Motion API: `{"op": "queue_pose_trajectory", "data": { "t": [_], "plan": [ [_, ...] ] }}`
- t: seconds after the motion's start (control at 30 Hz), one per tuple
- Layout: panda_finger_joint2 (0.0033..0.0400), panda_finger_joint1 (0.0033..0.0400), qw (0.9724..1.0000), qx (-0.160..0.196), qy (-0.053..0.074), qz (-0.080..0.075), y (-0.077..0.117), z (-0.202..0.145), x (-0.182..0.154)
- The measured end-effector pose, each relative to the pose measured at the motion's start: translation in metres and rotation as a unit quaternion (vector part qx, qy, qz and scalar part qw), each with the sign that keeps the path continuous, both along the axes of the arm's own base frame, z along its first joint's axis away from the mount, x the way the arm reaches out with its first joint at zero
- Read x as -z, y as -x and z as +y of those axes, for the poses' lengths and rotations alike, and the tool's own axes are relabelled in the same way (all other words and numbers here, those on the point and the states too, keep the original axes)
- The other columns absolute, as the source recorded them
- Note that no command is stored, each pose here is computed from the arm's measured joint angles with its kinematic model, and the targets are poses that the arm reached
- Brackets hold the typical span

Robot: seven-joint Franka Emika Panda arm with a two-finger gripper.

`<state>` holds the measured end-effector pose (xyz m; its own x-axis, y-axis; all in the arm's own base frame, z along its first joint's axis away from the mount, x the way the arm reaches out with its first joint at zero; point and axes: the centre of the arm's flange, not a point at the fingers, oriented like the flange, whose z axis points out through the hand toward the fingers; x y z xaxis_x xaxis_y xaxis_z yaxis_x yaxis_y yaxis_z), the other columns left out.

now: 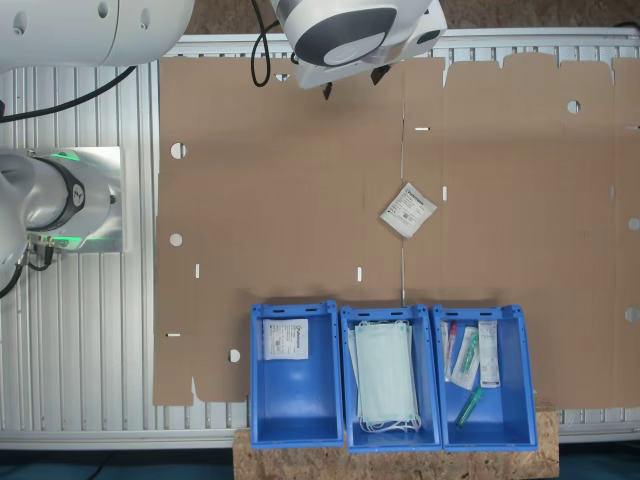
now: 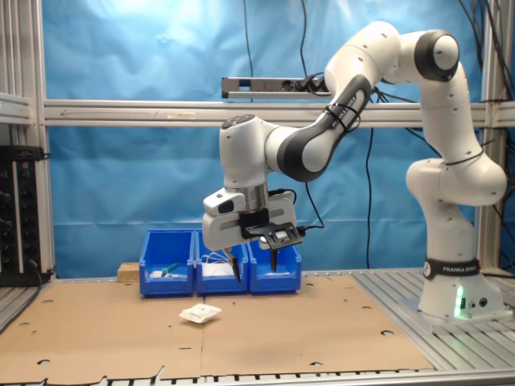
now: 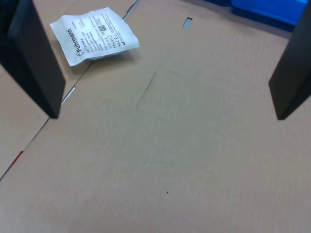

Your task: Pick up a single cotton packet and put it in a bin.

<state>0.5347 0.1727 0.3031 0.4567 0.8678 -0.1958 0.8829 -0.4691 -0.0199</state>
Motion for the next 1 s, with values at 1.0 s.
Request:
{"op": "queue_pose_trajectory", "data": {
  "t": [1.0],
  "plan": [
    [0.0400, 0.0400, 0.9937, -0.107, -0.006, -0.033, -0.031, -0.065, -0.011]
  ]
}}
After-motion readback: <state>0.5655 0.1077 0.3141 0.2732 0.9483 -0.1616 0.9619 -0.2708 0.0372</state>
